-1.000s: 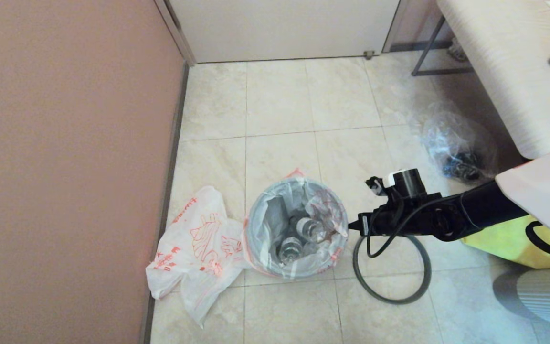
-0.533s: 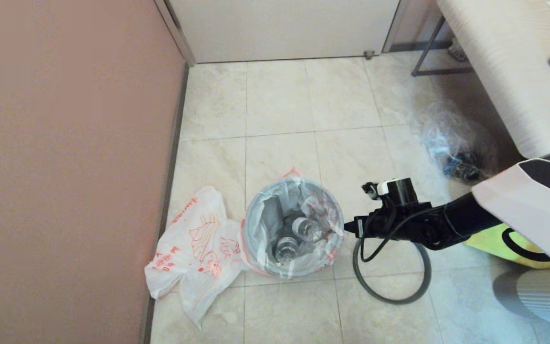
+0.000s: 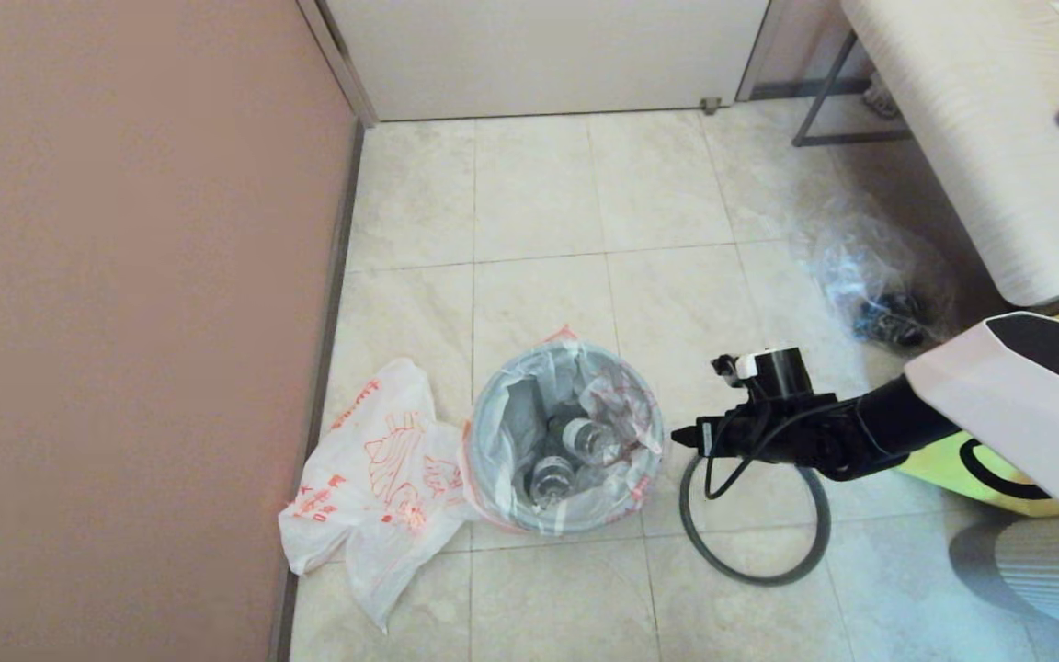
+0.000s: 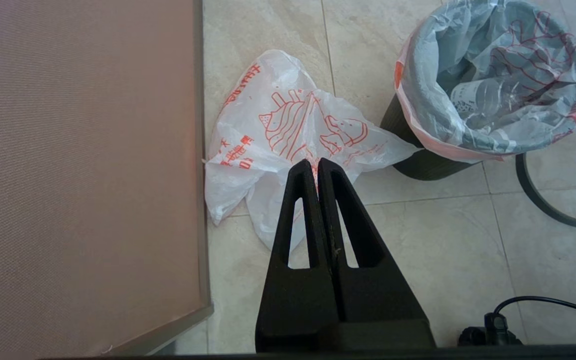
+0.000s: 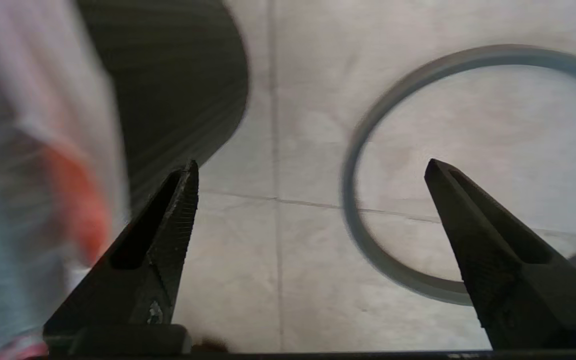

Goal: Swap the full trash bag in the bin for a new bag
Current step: Place the trash bag on the floor

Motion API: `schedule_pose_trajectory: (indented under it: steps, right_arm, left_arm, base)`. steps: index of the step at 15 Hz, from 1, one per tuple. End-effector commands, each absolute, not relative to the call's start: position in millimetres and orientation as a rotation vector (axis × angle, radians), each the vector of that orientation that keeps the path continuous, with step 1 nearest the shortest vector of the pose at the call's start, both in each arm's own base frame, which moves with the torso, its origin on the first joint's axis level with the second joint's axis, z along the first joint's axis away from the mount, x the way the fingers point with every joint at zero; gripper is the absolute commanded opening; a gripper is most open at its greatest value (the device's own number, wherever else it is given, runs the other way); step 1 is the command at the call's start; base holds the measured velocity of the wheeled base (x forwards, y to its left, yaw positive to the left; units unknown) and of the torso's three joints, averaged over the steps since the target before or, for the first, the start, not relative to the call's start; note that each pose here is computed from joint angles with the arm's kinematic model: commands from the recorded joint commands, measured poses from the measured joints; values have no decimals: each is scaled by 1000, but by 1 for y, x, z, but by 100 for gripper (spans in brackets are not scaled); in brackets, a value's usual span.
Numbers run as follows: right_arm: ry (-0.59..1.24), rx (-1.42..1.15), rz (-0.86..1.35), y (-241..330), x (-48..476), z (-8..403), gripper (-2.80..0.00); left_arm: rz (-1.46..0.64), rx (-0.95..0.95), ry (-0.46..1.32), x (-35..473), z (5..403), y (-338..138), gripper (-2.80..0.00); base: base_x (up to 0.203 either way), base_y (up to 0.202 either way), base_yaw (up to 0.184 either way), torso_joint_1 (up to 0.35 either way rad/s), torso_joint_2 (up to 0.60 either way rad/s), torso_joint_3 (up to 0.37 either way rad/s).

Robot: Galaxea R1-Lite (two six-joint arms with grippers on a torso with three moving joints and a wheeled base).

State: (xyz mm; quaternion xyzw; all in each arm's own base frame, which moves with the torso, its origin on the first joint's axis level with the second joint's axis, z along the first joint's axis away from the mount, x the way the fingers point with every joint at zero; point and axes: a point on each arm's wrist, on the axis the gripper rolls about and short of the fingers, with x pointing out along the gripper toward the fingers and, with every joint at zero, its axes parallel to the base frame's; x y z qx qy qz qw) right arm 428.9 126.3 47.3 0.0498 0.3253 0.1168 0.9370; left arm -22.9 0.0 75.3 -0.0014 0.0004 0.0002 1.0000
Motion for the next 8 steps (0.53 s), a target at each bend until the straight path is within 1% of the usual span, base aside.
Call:
schedule_pose_trajectory:
  steps: [1,3,5,8]
  right_arm:
    - [660,107,224,119,431,48,0]
    - [638,123,234,119,428,61,0]
    - [627,152,289,121,425,72,0]
    - [656,247,376,124,425,72,0]
  left_arm:
    - [1,-3,2,-23,75,0,-280]
    - [2,-3,2,-23,75,0,-280]
    - [2,-3,2,-23,75,0,-280]
    - [0,-3,2,-23,75,0,-280]
  base:
    - [0,0,0,0,0,0]
    - [0,0,0,0,0,0]
    - [0,0,0,0,0,0]
    - [0,0,0,0,0,0]
